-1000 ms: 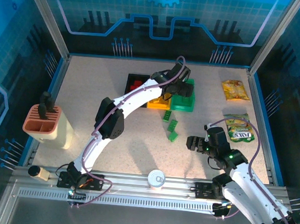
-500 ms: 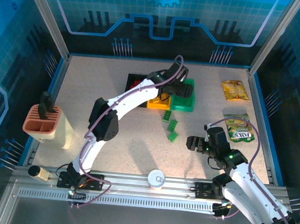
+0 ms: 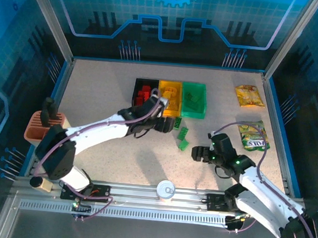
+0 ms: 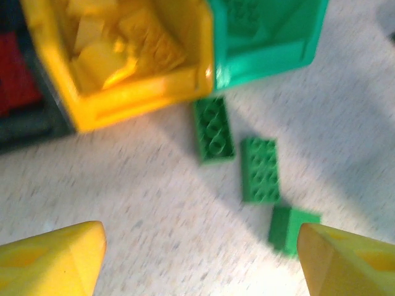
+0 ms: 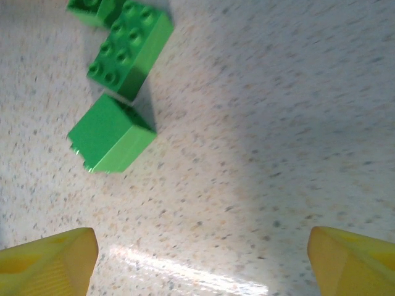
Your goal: Sort the legos into containers by color
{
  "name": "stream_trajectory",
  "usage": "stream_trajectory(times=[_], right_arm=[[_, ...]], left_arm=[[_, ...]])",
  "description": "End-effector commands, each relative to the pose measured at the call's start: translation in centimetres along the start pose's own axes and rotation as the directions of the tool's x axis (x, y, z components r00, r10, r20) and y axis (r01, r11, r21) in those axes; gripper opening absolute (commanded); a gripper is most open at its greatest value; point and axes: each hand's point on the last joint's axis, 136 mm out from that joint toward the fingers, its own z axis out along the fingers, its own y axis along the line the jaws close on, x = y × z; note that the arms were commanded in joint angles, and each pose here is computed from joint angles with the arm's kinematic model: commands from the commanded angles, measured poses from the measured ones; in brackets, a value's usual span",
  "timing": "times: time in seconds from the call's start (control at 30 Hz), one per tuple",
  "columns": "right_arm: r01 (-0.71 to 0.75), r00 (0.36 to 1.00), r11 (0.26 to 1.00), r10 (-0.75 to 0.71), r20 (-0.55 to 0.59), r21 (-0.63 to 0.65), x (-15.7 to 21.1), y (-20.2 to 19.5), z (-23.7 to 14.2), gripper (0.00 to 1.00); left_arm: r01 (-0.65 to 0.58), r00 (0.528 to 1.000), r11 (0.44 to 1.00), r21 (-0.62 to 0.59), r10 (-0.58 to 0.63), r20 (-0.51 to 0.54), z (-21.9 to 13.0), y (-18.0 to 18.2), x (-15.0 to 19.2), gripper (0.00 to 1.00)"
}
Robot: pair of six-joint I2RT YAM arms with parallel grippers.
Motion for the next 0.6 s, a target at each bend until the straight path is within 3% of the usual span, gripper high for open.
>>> stream_trajectory(times=[0.0,0.3,0.57], right_arm=[[0.033,0.999,0.999,-0.034,0.034,0.001,-1.7,2.1,0.4,0.89],[0.099,0.991,0.993,-0.092,-0.096,0.067,-2.3,4.9,3.9,0.88],[0.164,0.964,0.975,-0.126,-0.236,0.151,-2.1,5.9,6.8,0.86]], left_arm=[[0.072,0.995,0.997,-0.002,-0.071,0.073,-1.5,1.4,0.8,0.82],[0.155,0.987,0.986,-0.053,-0.153,0.042,-3.2,5.0,6.6,0.81],[0.182,0.982,0.98,-0.08,-0.177,0.063,-4.9,6.9,8.8,0.82]])
